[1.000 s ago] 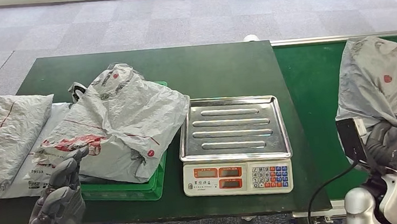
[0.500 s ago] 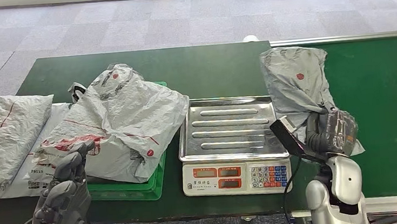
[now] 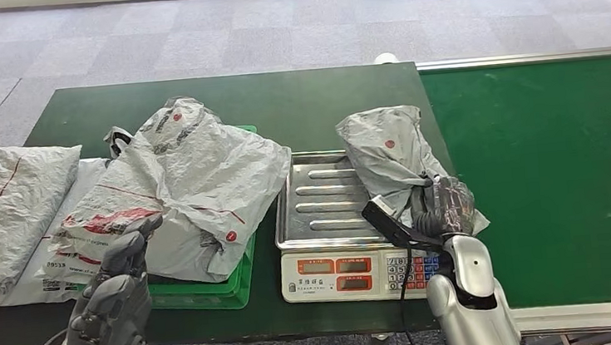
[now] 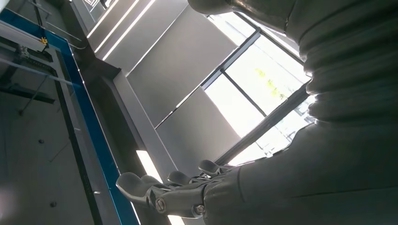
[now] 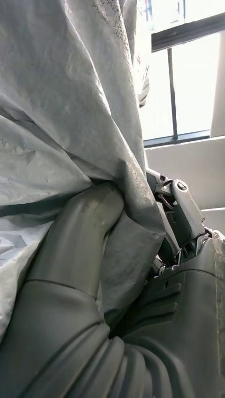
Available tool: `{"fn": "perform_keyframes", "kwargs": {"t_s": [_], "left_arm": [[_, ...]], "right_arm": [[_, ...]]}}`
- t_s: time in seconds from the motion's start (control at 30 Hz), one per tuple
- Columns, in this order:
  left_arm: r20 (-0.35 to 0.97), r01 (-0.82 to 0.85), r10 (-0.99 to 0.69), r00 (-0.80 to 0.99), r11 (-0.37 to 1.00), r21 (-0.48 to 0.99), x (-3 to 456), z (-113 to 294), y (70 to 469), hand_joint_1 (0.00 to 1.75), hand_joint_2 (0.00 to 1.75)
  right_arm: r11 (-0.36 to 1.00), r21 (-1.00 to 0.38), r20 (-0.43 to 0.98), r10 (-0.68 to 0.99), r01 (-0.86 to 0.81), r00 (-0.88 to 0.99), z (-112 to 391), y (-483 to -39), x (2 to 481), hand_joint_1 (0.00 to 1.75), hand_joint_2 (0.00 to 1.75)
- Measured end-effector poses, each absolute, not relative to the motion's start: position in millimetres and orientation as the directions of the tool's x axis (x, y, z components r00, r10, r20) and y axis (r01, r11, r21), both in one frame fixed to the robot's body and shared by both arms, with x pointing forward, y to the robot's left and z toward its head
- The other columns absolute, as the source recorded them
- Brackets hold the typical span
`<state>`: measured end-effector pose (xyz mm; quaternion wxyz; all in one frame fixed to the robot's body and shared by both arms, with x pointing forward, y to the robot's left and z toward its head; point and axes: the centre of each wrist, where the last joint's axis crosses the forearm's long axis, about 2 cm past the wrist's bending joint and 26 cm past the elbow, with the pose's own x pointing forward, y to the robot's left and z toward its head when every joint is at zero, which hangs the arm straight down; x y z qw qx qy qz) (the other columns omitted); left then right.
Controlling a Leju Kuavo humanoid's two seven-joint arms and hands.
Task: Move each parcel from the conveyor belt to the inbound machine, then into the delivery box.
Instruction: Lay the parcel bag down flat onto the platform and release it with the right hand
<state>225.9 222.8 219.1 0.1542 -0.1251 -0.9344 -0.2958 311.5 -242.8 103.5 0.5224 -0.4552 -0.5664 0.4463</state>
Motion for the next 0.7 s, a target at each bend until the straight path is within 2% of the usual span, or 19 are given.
{"fn": "perform_keyframes", "kwargs": {"t_s": [0.1, 0.2, 0.33, 0.43, 0.53, 0.7], "left_arm": [[0.365, 0.325, 0.14, -0.921, 0.793, 0.516, 226.3, 218.2, 223.0, 0.0, 1.75], [0.366, 0.32, 0.131, -0.921, 0.788, 0.525, 226.6, 216.3, 223.2, 0.0, 1.75], [0.367, 0.314, 0.118, -0.923, 0.783, 0.537, 226.7, 213.9, 223.5, 0.0, 1.75], [0.367, 0.312, 0.115, -0.923, 0.781, 0.54, 226.4, 213.3, 223.6, 0.0, 1.75], [0.373, 0.317, 0.117, -0.921, 0.782, 0.537, 225.6, 212.3, 223.9, 0.0, 1.75], [0.39, 0.342, 0.132, -0.911, 0.771, 0.537, 226.2, 210.9, 223.8, 0.0, 1.75]], "right_arm": [[0.19, -0.981, 0.188, 0.981, 0.042, -0.044, 102.1, -241.8, 311.9, 0.0, 1.75], [0.198, -0.979, 0.196, 0.98, 0.044, -0.046, 100.8, -242.3, 312.2, 0.0, 1.75], [0.231, -0.971, 0.227, 0.972, 0.066, -0.059, 100.0, -246.0, 312.2, 0.0, 0.0], [0.275, -0.954, 0.263, 0.959, 0.117, -0.109, 101.1, -248.8, 312.2, 0.0, 0.0], [0.322, -0.914, 0.275, 0.939, 0.249, -0.205, 108.5, -248.8, 311.3, 0.0, 0.0], [0.357, -0.779, 0.194, 0.919, 0.515, -0.343, 133.9, -244.5, 302.3, 0.0, 0.0]]}}
